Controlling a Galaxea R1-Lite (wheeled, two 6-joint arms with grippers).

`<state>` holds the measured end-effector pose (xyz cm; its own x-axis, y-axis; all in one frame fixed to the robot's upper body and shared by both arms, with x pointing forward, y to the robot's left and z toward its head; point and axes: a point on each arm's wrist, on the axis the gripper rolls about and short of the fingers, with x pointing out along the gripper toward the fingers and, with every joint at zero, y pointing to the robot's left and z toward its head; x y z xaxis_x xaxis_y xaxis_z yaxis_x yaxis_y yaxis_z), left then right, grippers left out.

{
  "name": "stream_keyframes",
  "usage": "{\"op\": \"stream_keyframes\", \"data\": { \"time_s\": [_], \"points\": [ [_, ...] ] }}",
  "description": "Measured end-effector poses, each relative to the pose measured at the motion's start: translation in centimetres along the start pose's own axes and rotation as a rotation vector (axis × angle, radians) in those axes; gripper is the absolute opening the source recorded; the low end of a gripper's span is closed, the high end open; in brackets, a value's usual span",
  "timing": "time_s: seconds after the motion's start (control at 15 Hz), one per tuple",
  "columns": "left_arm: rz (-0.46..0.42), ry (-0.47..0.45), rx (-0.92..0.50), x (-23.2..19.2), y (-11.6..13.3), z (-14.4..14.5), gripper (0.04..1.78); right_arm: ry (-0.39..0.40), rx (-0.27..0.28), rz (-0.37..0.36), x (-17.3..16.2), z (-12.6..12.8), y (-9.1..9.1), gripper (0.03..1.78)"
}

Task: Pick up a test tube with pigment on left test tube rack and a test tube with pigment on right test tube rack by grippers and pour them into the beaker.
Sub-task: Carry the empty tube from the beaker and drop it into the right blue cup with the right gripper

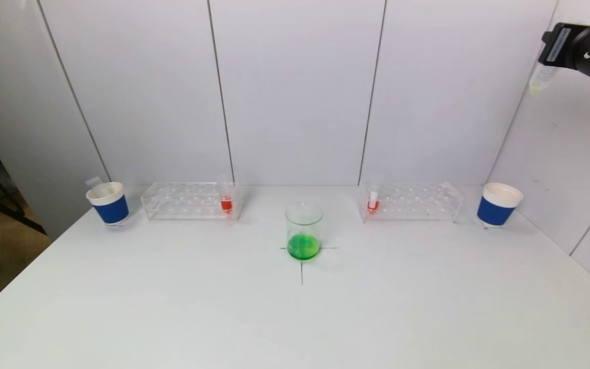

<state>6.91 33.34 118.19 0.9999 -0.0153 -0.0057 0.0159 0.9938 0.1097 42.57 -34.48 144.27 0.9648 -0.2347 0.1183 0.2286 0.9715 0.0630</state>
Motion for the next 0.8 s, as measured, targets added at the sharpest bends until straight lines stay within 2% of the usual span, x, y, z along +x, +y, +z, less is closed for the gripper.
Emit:
{"op": "stream_keyframes", "data": {
  "time_s": [0.2, 0.33, 0.53, 0.8],
  "points": [
    [0.0, 0.0, 0.0, 0.0, 0.0, 0.0, 1.76, 0.032, -0.007, -0.094, 0.9, -1.3, -3.0, 0.5],
    [0.0, 0.0, 0.0, 0.0, 0.0, 0.0, 1.76, 0.067, -0.012, -0.134, 1.5, -2.7, -4.4, 0.5],
    [0.0, 0.0, 0.0, 0.0, 0.0, 0.0, 1.76, 0.109, -0.008, -0.162, 1.9, -4.8, -5.5, 0.5],
    [0.0, 0.0, 0.0, 0.0, 0.0, 0.0, 1.76, 0.102, -0.008, -0.183, 2.4, -7.6, -6.1, 0.5]
  ]
}}
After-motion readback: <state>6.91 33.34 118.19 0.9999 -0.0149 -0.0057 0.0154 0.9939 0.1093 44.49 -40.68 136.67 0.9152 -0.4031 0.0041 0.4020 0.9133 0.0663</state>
